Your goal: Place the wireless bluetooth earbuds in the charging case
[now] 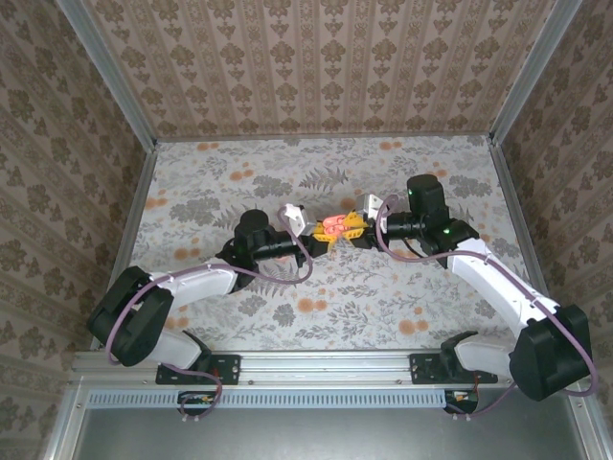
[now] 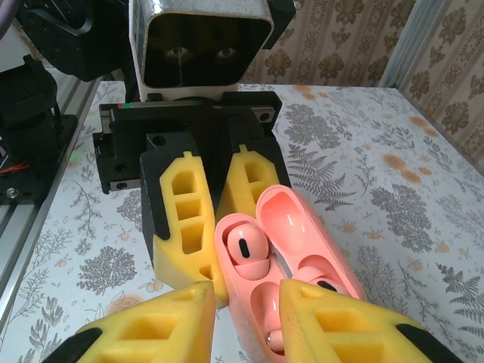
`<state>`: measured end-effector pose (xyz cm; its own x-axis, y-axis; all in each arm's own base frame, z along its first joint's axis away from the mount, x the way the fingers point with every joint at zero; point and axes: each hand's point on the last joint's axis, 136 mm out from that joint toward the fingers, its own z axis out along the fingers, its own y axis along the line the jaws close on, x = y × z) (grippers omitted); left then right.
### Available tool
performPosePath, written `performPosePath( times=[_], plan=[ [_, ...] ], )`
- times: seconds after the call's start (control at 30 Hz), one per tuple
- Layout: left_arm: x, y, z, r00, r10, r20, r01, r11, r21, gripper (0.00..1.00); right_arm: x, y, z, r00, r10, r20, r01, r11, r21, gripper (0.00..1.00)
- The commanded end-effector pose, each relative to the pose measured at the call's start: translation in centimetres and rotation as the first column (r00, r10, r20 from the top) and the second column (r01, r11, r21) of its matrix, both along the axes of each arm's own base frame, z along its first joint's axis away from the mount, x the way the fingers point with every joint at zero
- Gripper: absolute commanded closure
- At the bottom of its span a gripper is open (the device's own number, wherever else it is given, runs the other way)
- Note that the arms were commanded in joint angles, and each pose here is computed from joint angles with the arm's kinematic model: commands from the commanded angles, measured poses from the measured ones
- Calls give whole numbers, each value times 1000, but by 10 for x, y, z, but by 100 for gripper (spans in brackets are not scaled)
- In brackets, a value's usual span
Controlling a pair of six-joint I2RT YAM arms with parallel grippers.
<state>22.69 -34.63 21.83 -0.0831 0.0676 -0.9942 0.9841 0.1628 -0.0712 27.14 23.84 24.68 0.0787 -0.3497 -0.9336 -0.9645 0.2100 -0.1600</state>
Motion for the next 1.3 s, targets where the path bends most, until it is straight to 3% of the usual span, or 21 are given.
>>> performPosePath(
  times=[0.0, 0.77, 1.27],
  plan=[
    [-4, -3, 25, 996, -32, 80, 35, 998, -46, 84, -5, -4, -6, 1000, -7, -9, 7, 1000, -19, 71],
    [-2, -1, 29, 997, -16, 79, 21, 997, -68, 84, -21, -6, -10, 999, 35, -32, -36, 999, -41, 72],
    [-7, -1, 29, 996, -42, 83, 47, 996, -70, 84, -25, -24, 13, 997, -40, 71, 41, 999, -25, 68]
  ],
)
